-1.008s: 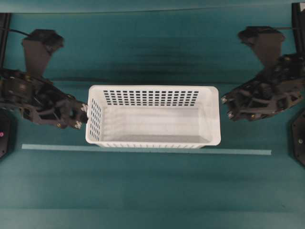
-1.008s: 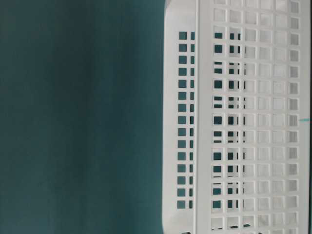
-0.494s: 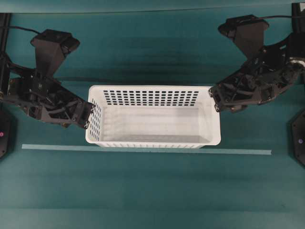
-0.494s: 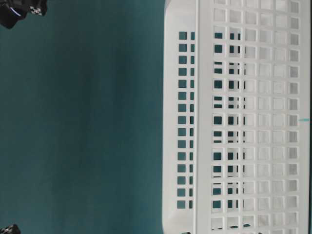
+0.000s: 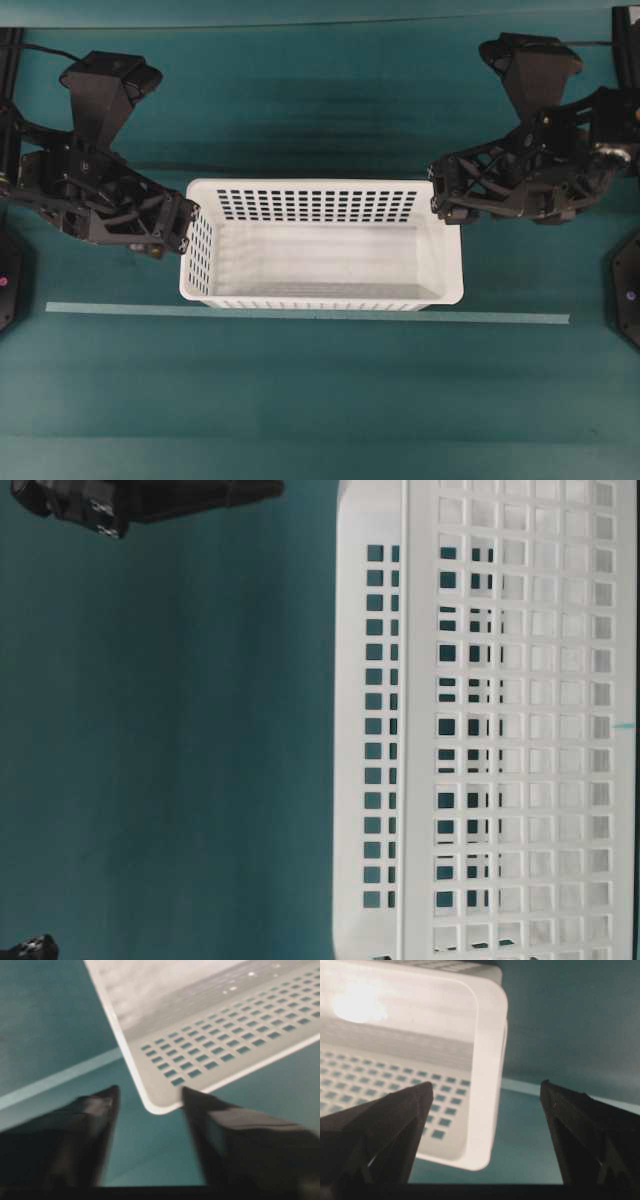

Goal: Lift the white basket with both hands.
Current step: 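Lower both open grippers over the basket's side rims and close them, then lift the gripped basket upward with both grippers, then lower the basket back onto the table with both grippers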

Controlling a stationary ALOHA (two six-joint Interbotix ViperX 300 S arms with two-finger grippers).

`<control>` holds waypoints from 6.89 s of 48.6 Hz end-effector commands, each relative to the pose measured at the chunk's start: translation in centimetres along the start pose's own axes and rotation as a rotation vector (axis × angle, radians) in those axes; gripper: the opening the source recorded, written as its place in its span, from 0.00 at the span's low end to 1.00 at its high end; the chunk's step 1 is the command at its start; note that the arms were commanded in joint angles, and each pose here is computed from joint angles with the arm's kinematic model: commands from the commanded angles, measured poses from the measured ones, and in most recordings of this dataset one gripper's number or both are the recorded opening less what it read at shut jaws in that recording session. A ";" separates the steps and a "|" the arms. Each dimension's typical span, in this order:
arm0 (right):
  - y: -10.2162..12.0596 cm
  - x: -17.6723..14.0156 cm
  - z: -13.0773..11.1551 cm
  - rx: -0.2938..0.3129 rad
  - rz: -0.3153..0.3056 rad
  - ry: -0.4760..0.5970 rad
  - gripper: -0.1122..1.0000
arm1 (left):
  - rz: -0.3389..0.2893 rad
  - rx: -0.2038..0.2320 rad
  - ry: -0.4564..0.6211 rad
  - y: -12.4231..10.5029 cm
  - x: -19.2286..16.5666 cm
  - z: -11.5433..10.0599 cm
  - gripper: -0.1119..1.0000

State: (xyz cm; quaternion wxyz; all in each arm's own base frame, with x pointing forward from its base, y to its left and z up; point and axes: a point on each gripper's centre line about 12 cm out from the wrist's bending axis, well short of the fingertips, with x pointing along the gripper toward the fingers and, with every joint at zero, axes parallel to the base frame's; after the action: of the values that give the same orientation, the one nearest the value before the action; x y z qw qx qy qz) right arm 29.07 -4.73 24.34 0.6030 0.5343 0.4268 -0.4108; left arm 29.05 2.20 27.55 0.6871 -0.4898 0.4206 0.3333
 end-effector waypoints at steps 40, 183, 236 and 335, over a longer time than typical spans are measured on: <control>0.3 7.1 -1.6 0.015 -0.116 0.014 0.90 | 0.163 -0.095 0.034 1.1 8.7 1.3 0.94; 5.0 -11.7 -2.1 0.067 0.031 0.025 0.27 | 0.014 -0.086 -0.012 -4.9 -8.5 2.7 0.13; 5.4 -16.2 -1.6 0.038 0.026 -0.005 0.27 | 0.121 0.008 0.019 -5.9 -12.9 4.2 0.13; -1.2 6.9 -3.2 0.056 -0.115 0.059 0.27 | 0.234 -0.113 0.047 3.6 8.6 1.4 0.11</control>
State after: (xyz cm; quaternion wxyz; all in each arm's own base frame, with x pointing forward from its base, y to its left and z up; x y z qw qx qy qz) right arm 30.46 -2.18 19.11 0.5617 0.5530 0.4395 -0.4308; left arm 30.26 4.64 19.91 0.6167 -0.4945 0.4558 0.4090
